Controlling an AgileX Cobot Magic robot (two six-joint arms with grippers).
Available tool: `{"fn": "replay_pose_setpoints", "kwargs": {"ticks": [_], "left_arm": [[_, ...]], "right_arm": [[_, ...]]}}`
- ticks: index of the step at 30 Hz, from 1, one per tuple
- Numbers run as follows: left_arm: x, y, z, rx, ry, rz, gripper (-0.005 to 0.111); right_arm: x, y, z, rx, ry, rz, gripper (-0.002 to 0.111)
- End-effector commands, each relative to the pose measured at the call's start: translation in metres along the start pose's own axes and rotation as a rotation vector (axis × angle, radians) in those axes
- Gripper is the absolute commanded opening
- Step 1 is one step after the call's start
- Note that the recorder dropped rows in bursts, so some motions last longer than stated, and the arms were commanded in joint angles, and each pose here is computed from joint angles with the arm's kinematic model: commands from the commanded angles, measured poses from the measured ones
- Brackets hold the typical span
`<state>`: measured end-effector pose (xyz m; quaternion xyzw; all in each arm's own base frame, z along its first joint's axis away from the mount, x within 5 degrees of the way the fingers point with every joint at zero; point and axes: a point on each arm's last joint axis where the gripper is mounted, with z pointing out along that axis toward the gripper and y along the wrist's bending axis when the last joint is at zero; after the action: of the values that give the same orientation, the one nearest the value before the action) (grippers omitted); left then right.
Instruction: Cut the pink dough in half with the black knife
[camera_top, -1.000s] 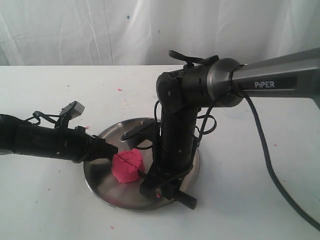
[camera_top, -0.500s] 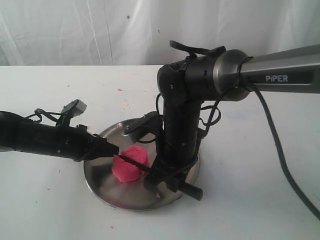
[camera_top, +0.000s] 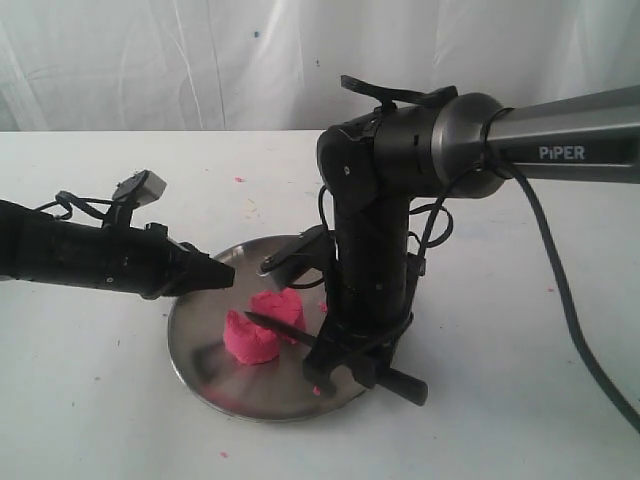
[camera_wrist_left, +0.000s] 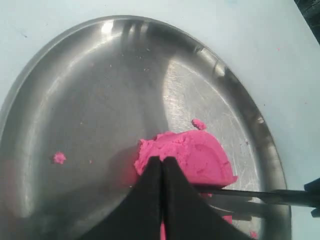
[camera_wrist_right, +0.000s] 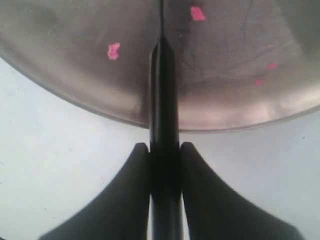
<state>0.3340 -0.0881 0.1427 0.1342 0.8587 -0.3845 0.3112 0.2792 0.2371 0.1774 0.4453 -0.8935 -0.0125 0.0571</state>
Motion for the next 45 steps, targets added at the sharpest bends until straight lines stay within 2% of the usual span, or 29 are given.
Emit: {"fn": "replay_pose_setpoints", "kwargs": {"ticks": [1, 12, 21, 28, 34, 41, 45], "left_arm": [[-0.007, -0.009, -0.006, 0.013, -0.023, 0.021, 0.000], [-0.010, -0.020, -0.016, 0.022, 0.006, 0.014, 0.000], [-0.023, -0.048, -0.041, 0.040, 0.004, 0.058, 0.000], [-0.025, -0.069, -0.064, 0.009, 0.052, 0.110, 0.000], [-0.029, -0.082, -0.076, 0.007, 0.026, 0.143, 0.000], [-0.030, -0.083, -0.077, 0.009, 0.017, 0.121, 0.000], [-0.032, -0.084, -0.077, 0.018, -0.001, 0.103, 0.000]], "right_arm": [[0.004, 0.001, -0.004, -0.001, 0.025, 0.001, 0.000], [0.000, -0.004, -0.004, 0.050, -0.019, 0.060, 0.000], [-0.004, 0.014, -0.006, -0.143, -0.075, 0.031, 0.000], [-0.004, 0.019, -0.008, -0.163, -0.066, 0.027, 0.000], [-0.009, 0.010, -0.023, -0.048, -0.208, 0.117, 0.000], [-0.006, -0.001, -0.057, 0.089, -0.400, 0.253, 0.000], [-0.007, -0.003, -0.057, 0.081, -0.478, 0.357, 0.000]]}}
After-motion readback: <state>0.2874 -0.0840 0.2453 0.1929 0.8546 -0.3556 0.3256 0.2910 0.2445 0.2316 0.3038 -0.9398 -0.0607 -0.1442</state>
